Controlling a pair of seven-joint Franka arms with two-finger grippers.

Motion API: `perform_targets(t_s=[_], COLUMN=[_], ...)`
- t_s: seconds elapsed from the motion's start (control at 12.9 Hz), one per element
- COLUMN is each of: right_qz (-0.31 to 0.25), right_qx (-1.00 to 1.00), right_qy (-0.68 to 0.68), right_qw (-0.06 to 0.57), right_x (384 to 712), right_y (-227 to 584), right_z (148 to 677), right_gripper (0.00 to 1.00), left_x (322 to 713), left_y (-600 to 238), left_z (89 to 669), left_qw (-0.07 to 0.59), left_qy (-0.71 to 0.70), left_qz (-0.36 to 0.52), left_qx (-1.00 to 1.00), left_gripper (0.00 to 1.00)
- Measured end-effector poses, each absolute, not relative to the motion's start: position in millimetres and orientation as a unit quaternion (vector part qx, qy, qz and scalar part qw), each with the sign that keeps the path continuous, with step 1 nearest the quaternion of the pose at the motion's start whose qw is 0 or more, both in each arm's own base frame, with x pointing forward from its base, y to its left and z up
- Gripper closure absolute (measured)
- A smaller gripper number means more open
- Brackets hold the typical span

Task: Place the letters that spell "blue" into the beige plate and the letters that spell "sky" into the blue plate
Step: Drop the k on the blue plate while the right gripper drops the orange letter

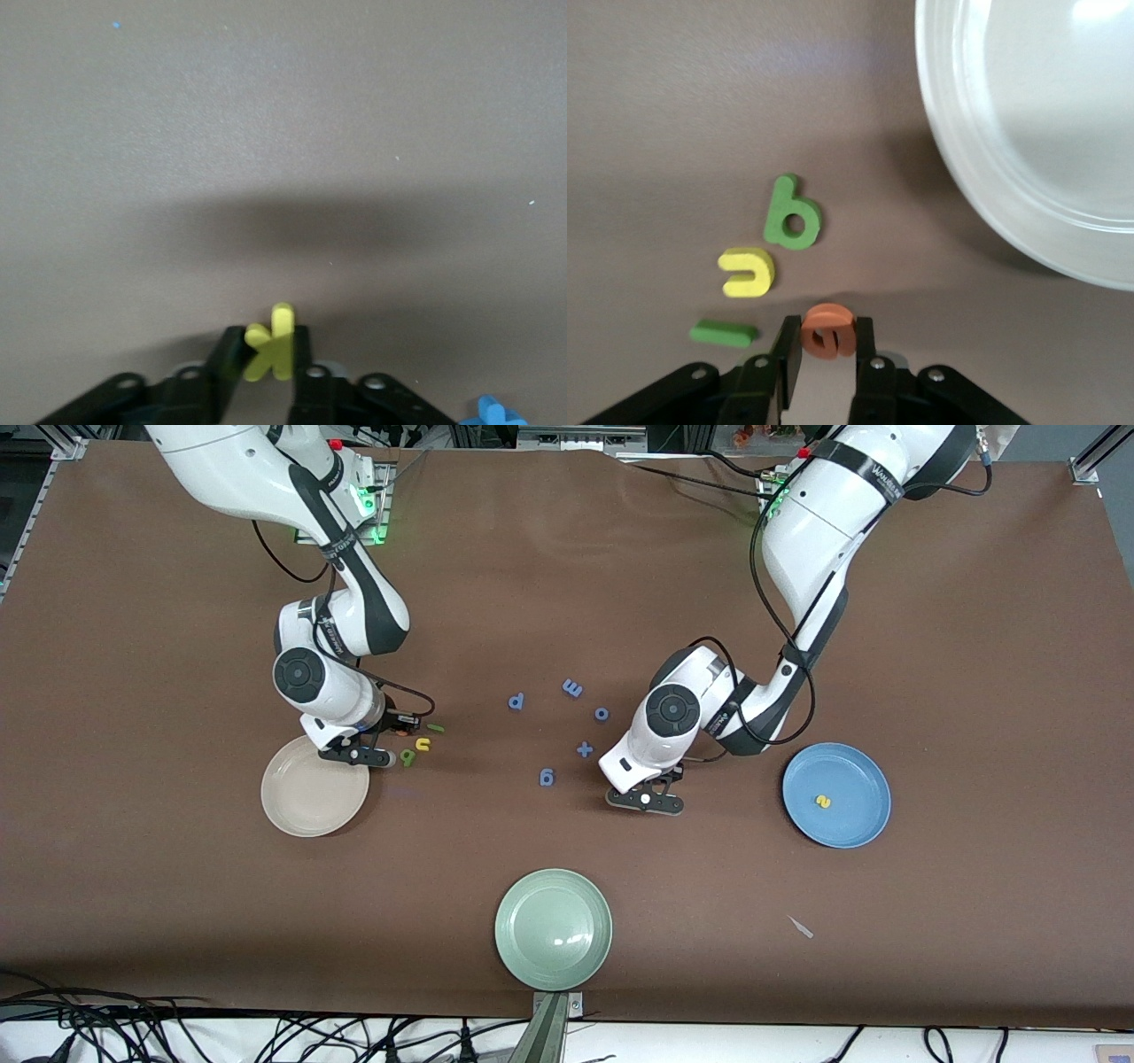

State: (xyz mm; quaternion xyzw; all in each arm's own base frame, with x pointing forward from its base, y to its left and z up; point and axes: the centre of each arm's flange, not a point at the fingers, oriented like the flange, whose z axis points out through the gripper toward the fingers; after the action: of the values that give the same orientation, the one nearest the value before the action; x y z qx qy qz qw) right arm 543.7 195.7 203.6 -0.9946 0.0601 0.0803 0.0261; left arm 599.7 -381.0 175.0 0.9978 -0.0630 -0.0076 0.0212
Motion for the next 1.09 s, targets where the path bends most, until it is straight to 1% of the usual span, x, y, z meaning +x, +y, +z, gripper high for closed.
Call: perform_targets(t_s=[0.16,0.31,0.47,0.7,0.85,0.93,1.01,1.09], right_qz=[0.094,0.094,0.089,0.087,0.087,0.087,0.087,0.086], right_qx=[-0.994,-0.995,-0.996,-0.996,-0.996,-0.996,-0.996,-0.996], right_qy=[0.047,0.030,0.017,0.012,0.011,0.011,0.011,0.010], right_qw=[0.022,0.018,0.015,0.013,0.013,0.013,0.014,0.014], right_x=[562.4,580.6,589.5,593.5,593.6,593.7,593.8,594.1], right_y=[178.9,146.1,118.2,101.8,101.2,101.3,101.9,103.4], right_z=[233.0,250.7,253.8,253.0,252.8,252.9,253.1,253.7], right_gripper=[0.72,0.72,0.72,0.71,0.67,0.58,0.57,0.50], left_x=[603.4,610.1,619.9,636.6,650.3,657.6,662.0,663.2], left_y=[-374.6,-359.6,-333.5,-273.4,-218.7,-187.1,-156.0,-128.5], left_z=[175.8,185.6,212.3,248.4,254.2,251.5,245.6,237.0], left_qw=[0.019,0.003,-0.023,-0.076,-0.093,-0.091,-0.086,-0.081], left_qy=[-0.057,-0.048,-0.039,-0.084,-0.120,-0.136,-0.147,-0.152], left_qz=[-0.008,-0.024,-0.047,-0.073,-0.099,-0.110,-0.122,-0.135], left_qx=[0.998,0.999,0.998,0.991,0.983,0.980,0.978,0.976], left_gripper=[0.76,0.76,0.76,0.76,0.76,0.76,0.76,0.76])
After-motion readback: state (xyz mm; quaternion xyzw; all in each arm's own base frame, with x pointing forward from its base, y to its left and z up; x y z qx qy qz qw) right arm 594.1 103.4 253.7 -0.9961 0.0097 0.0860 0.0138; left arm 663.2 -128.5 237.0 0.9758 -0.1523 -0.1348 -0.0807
